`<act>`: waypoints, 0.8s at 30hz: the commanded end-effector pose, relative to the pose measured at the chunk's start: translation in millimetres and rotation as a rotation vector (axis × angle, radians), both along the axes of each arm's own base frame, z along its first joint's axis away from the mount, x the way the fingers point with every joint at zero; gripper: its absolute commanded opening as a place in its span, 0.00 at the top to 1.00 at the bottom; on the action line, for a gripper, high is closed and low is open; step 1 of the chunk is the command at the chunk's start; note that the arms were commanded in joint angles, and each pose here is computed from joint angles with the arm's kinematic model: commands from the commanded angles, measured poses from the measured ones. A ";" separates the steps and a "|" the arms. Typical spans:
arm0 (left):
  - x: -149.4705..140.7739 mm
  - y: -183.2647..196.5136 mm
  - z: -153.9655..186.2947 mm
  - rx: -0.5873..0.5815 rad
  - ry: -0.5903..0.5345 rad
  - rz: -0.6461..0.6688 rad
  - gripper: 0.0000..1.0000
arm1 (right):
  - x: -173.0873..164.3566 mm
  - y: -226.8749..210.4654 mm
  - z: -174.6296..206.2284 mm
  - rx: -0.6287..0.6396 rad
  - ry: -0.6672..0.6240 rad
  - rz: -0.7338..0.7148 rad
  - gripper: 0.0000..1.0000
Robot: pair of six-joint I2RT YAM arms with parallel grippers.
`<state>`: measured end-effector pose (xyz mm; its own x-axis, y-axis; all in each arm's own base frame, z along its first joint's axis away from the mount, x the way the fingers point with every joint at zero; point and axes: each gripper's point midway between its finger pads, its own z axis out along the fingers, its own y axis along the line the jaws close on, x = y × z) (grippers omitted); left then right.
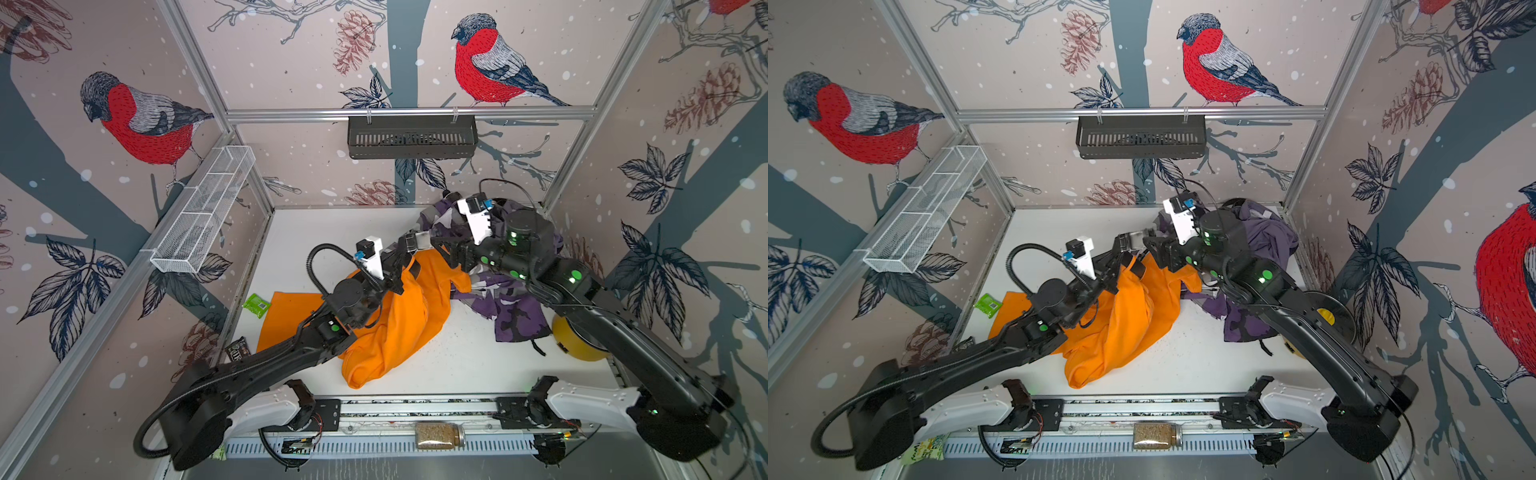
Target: Remove the belt from the trousers
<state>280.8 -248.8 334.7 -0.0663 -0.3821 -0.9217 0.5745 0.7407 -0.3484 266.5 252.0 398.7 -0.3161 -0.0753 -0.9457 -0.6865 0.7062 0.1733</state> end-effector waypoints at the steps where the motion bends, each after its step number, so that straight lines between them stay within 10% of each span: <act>1: -21.7 27.0 30.8 -0.109 -0.060 -0.058 1.00 | -12.3 -26.3 -20.1 0.023 0.077 -0.009 0.21; 14: -67.9 89.0 16.6 -0.132 0.033 -0.066 1.00 | -78.3 53.3 -146.3 0.363 0.390 0.330 0.04; 20: -68.0 83.5 24.0 -0.120 0.015 -0.088 1.00 | -93.1 115.6 -185.4 0.277 0.496 0.442 0.04; 24: -60.3 81.1 33.9 -0.091 -0.034 -0.063 1.00 | -92.8 150.9 -187.6 0.278 0.520 0.527 0.46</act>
